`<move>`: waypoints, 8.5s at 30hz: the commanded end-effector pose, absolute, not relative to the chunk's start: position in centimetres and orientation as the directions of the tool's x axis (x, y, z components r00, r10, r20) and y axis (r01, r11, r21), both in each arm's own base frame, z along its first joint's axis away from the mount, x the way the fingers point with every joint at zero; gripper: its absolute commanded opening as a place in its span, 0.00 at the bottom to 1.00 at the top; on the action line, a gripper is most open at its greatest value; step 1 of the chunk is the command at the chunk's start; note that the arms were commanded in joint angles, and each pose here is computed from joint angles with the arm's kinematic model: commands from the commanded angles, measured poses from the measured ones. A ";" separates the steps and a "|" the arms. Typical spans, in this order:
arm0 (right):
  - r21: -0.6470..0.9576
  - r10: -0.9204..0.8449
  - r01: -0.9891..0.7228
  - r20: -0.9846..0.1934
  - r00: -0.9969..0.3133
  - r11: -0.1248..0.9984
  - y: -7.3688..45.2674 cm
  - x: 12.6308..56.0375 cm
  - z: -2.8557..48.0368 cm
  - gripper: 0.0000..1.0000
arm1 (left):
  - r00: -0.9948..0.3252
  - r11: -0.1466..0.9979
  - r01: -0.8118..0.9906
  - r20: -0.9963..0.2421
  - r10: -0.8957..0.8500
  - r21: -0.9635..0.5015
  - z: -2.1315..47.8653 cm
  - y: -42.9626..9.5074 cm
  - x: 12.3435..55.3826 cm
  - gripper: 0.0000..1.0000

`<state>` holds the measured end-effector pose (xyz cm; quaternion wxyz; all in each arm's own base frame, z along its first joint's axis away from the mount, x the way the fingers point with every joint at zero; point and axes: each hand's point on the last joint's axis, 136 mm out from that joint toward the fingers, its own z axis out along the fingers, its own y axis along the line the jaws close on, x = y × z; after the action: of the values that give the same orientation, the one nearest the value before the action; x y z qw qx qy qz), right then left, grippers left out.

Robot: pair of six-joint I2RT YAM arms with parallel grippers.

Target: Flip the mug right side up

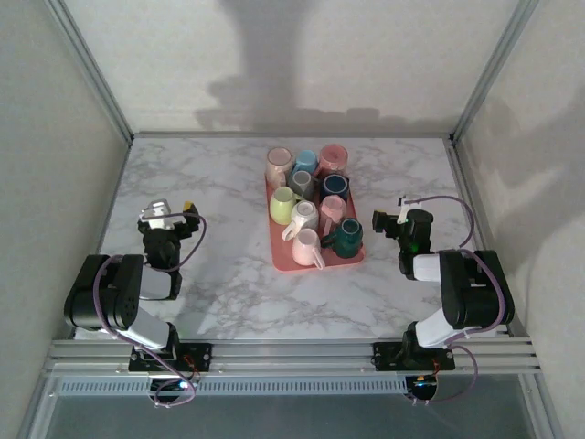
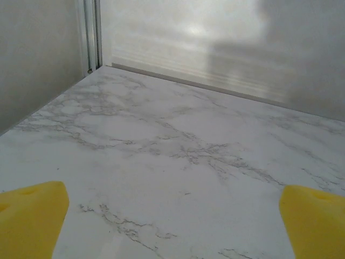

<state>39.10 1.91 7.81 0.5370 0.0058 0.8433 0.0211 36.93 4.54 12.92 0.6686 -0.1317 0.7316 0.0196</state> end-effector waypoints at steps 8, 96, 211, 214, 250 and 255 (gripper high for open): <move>0.019 0.011 -0.016 -0.916 -0.400 1.000 1.9 39.4 8.2 0.99 | -0.073 0.968 -0.205 -0.984 -0.165 -0.147 13.0 4.3 37.3 1.00; 0.126 -0.556 -0.649 -0.411 -0.722 0.750 24.7 23.2 8.2 0.48 | -0.720 0.641 0.327 -0.623 -0.306 -0.694 18.9 -17.0 26.6 0.95; 0.668 0.278 -0.708 -0.742 -0.611 0.229 31.1 24.4 40.6 0.00 | -0.757 -0.285 0.561 -0.343 -0.555 -0.777 39.0 -27.5 25.7 0.51; 0.684 0.280 -0.699 -0.727 -0.627 0.210 31.4 24.5 40.4 0.00 | -0.755 -0.289 0.568 -0.347 -0.557 -0.771 39.0 -27.6 25.5 0.47; 0.760 0.330 -0.599 -0.650 -0.685 0.254 31.3 27.5 37.4 0.48 | -0.524 0.034 0.662 -0.494 -0.694 -0.749 38.2 -24.8 26.5 0.00; 0.748 0.338 -0.602 -0.664 -0.667 0.282 30.4 27.6 37.4 0.53 | -0.490 0.072 0.676 -0.521 -0.699 -0.733 38.1 -24.5 26.6 0.00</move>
<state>27.24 31.32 36.78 0.3703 -0.0984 0.7029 0.5993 27.71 -25.82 34.78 0.4537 -0.0364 0.5765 -0.6785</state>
